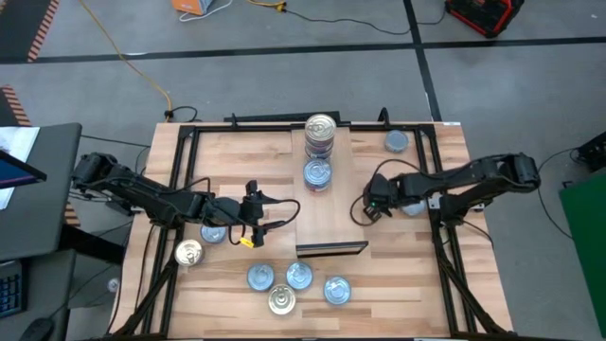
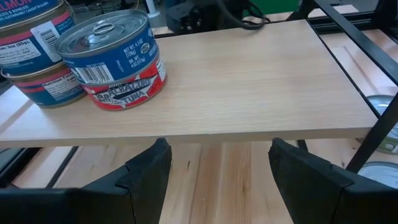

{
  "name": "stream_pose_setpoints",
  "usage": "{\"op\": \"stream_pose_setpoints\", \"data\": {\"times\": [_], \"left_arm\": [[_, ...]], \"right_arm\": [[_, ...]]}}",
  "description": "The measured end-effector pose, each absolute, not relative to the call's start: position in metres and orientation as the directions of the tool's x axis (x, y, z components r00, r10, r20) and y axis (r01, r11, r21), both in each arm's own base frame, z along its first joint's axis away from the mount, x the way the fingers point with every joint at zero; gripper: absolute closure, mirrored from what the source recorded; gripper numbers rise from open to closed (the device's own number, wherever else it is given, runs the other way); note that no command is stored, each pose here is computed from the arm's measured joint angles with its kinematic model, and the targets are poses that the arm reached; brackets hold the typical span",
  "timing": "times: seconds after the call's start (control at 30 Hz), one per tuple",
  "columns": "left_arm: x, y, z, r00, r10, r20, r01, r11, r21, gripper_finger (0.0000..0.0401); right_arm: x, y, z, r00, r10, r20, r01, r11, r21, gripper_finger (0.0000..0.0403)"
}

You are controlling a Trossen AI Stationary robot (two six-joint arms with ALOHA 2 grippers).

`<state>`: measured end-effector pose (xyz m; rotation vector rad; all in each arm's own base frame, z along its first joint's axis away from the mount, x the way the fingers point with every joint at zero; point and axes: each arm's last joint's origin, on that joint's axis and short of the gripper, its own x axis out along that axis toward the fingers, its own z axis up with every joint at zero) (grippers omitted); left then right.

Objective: Stack canned seafood by type on shelf
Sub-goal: Put the green and white tuna can on the shelf

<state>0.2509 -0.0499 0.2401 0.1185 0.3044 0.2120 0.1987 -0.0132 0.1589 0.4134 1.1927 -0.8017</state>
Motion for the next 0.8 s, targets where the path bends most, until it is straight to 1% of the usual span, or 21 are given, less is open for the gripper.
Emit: {"op": "stream_pose_setpoints", "data": {"times": [0.2, 0.47, 0.8], "left_arm": [[0.251, -0.049, 0.240, 0.929, 0.239, -0.282, -0.204, 0.968, 0.148, 0.0143], [0.251, -0.049, 0.240, 0.928, 0.243, -0.281, -0.208, 0.967, 0.149, 0.0143], [0.251, -0.049, 0.240, 0.928, 0.244, -0.281, -0.209, 0.966, 0.150, 0.0143]], "right_arm": [[0.199, 0.000, 0.159, 0.172, -0.373, -0.912, 0.702, 0.695, -0.152, 0.0258], [0.198, 0.026, 0.160, 0.231, -0.387, -0.893, 0.579, 0.792, -0.194, 0.0258], [0.194, 0.043, 0.160, 0.259, -0.369, -0.893, 0.513, 0.836, -0.196, 0.0258]]}}
